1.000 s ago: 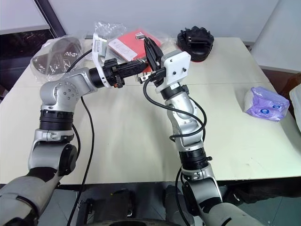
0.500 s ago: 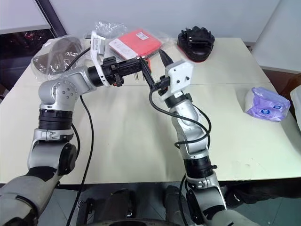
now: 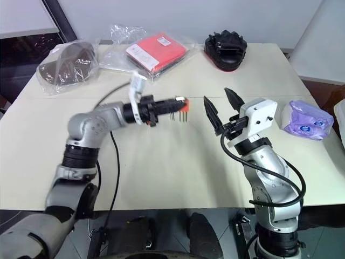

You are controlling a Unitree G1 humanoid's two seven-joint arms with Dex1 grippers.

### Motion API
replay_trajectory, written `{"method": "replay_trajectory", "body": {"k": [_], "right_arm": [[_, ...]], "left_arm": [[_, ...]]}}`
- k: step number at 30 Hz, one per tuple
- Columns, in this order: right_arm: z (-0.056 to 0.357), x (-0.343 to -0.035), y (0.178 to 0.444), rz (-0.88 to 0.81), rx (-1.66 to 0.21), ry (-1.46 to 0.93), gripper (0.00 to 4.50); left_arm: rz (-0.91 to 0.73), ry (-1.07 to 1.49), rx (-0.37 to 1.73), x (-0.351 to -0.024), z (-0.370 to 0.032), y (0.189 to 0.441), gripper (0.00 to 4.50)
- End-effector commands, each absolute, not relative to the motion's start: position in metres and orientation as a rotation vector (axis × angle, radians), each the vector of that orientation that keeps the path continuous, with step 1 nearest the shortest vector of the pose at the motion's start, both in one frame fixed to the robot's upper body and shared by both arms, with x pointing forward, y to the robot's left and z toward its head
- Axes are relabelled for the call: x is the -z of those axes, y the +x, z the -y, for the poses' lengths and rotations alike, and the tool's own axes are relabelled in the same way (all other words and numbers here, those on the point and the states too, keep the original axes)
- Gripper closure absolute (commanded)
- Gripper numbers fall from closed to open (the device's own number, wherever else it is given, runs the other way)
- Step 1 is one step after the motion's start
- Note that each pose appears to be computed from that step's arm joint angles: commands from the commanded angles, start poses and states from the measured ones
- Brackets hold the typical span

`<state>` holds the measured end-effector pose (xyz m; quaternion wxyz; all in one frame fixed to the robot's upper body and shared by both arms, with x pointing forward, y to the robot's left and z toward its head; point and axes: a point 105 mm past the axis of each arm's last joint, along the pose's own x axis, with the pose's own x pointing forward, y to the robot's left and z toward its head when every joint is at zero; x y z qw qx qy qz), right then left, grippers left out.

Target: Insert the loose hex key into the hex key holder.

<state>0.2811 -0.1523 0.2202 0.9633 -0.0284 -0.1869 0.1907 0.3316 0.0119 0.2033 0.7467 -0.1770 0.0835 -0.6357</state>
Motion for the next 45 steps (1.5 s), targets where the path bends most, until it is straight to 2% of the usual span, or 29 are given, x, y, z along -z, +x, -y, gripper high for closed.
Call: {"method": "replay_trajectory", "body": {"k": [1,8,19,21,22,26,27,30,35,39,45], "right_arm": [[0.159,-0.235,0.272,0.443,-0.341,-0.080,1.51],[0.162,-0.231,0.269,0.439,-0.289,-0.084,1.51],[0.160,-0.225,0.270,0.430,-0.280,-0.087,1.51],[0.160,-0.225,0.271,0.429,-0.281,-0.088,1.45],[0.159,-0.225,0.271,0.429,-0.283,-0.088,1.45],[0.158,-0.225,0.274,0.429,-0.291,-0.092,1.45],[0.158,-0.225,0.274,0.427,-0.296,-0.095,1.45],[0.159,-0.223,0.275,0.417,-0.307,-0.106,1.45],[0.165,-0.221,0.275,0.400,-0.315,-0.128,1.45],[0.171,-0.219,0.275,0.357,-0.357,-0.174,1.45],[0.189,-0.185,0.264,0.060,-0.549,-0.349,1.45]], "left_arm": [[-0.205,-0.442,1.377,-0.202,0.001,0.333,4.45],[-0.385,-0.559,1.268,-0.162,0.007,0.344,4.45],[-0.518,-0.523,1.184,-0.122,-0.010,0.345,4.45],[-0.530,-0.519,1.175,-0.118,-0.014,0.345,3.35],[-0.538,-0.511,1.165,-0.114,-0.017,0.344,3.17],[-0.550,-0.464,1.124,-0.104,-0.030,0.346,1.57],[-0.533,-0.440,1.088,-0.104,-0.040,0.352,1.03],[-0.477,-0.342,1.018,-0.107,-0.061,0.363,0.17],[-0.400,-0.069,0.956,-0.104,-0.084,0.370,0.07],[-0.317,0.043,0.979,-0.119,-0.097,0.367,0.07],[-0.164,0.194,1.087,-0.163,-0.108,0.357,0.07]]}}
